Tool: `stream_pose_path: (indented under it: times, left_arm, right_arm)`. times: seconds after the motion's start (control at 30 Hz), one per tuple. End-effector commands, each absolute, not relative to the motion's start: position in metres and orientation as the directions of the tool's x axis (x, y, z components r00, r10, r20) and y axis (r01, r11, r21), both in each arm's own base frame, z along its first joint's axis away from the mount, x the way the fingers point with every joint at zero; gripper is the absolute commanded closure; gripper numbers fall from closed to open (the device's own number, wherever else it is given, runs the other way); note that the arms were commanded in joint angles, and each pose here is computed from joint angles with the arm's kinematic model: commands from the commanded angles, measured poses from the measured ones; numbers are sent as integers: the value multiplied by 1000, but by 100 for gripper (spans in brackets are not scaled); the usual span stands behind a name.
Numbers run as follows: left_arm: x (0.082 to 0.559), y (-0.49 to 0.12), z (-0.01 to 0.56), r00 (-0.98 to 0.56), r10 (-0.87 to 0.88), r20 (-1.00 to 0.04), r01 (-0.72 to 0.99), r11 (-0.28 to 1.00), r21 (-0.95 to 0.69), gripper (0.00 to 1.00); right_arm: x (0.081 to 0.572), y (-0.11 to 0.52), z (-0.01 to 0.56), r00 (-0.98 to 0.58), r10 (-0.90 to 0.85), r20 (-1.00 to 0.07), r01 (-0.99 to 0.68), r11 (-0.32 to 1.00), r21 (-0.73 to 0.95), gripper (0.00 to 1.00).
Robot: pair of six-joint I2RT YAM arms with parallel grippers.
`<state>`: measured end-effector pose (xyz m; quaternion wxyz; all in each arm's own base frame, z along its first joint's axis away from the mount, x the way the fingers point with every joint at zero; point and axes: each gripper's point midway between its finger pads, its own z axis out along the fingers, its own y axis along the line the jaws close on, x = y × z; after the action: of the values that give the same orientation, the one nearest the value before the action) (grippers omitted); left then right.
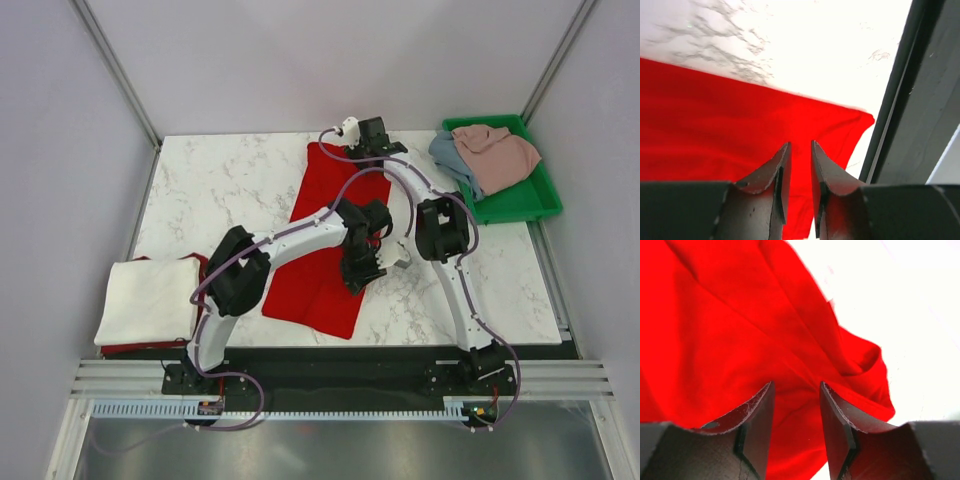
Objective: Fold and stack the t-shirts
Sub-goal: Fold the tshirt
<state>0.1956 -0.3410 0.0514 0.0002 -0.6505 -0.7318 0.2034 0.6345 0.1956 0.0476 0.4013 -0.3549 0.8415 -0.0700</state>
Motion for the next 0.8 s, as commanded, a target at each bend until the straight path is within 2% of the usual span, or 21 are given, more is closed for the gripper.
stream_pose_path:
  times: [0.0,0.03,0.07,0.13,0.2,0.37,0.6,0.77]
  left_arm:
    - [205,-355,121,-194,903,-382,962,98,-255,70]
    - [205,-351,126,-190,902,-388,965,100,-241,70]
    - [204,-347,128,-177,904,-390,970,92,-227,70]
    - [204,-338,125,-163,904,-394,977,90,-195,70]
    - [205,-320,104,-174,921,-350,977,116,-180,70]
    - [219,-306,67,-162,916,-367,986,133,-105,70]
    - [205,-291,18,-196,928,-316,976,152,-159,70]
    - [199,-288,-4,-235,928,-290,964,184,-194,70]
  right_arm:
    - [652,199,167,-277,-520,-808,-404,826,-393,50]
    - [649,194,169,-269,-505,-820,-394,835,-385,50]
    - [643,190,209,-222,-480,-849,-366,848,-384,50]
    - [632,181,211,-239,-455,-858,-358,863,-357,49]
    - [619,179,225,-238,-427,-873,-374,869,-323,49]
    - [578,182,170,-409,-396,-822,-494,854,-165,52]
    - [531,194,91,-626,-358,-693,-556,828,75,55]
    - [523,189,54,-671,-391,-630,-558,826,81,56]
